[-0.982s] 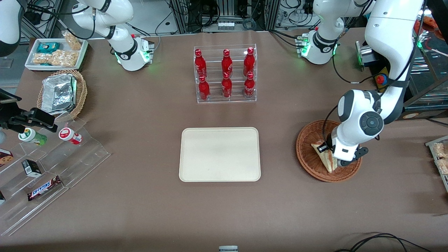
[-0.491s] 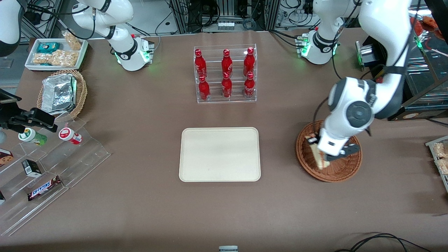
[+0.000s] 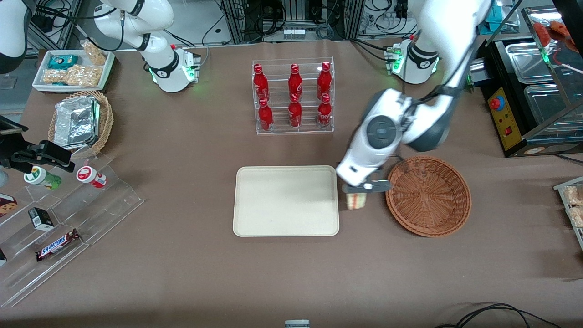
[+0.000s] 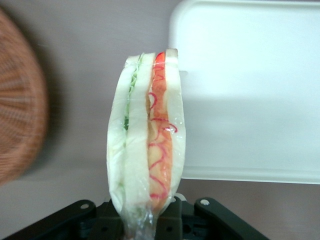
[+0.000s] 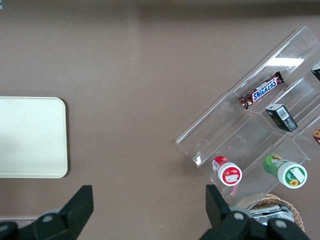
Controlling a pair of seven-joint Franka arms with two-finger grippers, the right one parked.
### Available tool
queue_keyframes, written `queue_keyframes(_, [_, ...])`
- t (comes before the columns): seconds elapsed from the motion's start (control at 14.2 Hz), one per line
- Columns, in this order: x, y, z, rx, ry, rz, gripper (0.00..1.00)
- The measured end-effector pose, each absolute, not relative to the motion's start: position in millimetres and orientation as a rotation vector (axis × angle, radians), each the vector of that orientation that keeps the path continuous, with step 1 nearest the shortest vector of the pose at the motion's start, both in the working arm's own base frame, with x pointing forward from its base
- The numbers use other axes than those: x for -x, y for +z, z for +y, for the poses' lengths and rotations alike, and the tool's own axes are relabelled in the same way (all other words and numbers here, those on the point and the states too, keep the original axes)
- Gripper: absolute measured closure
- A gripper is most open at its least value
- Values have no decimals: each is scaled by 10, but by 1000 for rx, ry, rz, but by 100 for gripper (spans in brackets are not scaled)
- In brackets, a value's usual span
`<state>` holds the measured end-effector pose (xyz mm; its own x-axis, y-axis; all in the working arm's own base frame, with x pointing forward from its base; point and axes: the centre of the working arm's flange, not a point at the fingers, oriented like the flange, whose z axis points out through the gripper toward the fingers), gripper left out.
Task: Place sandwich from basket to tray
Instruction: 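Lift the sandwich and carry it with the left gripper toward the tray, then lower the sandwich onto the cream tray and open the left gripper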
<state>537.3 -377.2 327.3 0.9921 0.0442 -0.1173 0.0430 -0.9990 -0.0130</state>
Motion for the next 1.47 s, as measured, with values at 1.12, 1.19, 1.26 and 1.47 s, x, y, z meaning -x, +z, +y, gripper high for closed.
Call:
queue_keyframes(1.12, [-5256,2548,-5211,3127,80,-114,56])
queue_keyframes(1.19, [-5238,2551,-5232,3127,79,-107,48])
queue_keyframes(1.26, [-5216,2553,-5255,3128,79,-100,37])
queue_keyframes(1.47, [-5206,2619,-5296,3131,66,-89,6])
